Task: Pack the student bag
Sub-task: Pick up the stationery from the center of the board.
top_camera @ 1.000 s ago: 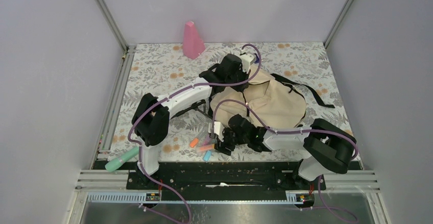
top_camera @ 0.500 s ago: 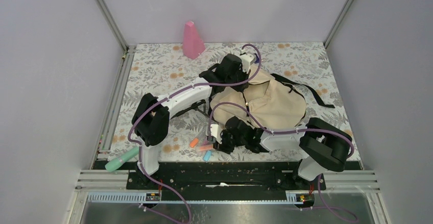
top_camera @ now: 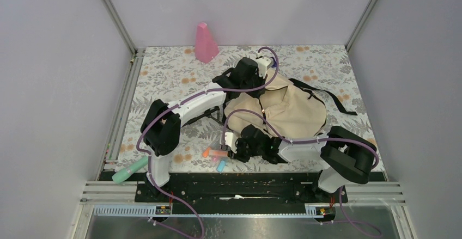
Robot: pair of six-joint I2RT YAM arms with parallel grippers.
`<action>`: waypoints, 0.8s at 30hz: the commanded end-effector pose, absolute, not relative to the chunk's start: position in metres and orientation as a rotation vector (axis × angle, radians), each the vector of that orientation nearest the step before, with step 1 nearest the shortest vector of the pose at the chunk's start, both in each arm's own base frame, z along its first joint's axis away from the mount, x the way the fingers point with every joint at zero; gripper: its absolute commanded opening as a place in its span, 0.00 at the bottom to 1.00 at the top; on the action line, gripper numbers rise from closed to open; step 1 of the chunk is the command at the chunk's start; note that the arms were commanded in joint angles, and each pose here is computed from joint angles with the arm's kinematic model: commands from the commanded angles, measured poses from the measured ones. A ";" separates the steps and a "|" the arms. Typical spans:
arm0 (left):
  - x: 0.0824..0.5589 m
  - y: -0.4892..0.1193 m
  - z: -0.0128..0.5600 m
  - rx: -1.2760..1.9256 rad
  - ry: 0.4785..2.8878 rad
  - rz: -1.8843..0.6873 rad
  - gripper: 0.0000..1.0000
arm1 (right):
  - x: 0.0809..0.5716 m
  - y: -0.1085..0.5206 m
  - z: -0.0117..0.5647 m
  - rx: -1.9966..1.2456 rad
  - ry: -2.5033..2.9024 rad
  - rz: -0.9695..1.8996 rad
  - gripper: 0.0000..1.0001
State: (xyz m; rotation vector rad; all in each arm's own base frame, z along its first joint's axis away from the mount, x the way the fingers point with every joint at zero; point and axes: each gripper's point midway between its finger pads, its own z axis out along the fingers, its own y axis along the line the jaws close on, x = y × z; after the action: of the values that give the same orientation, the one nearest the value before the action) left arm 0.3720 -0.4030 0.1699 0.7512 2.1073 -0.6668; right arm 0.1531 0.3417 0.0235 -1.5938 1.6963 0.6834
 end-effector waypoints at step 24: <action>0.392 -0.394 0.213 0.716 1.999 -0.645 0.00 | 0.143 0.221 0.117 -0.762 1.985 0.636 0.00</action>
State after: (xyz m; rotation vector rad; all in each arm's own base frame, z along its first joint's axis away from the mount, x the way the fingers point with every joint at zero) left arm 0.3740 -0.3986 0.1678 0.7641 2.1099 -0.6461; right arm 0.1311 0.2640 0.1282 -1.0195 1.8151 0.7793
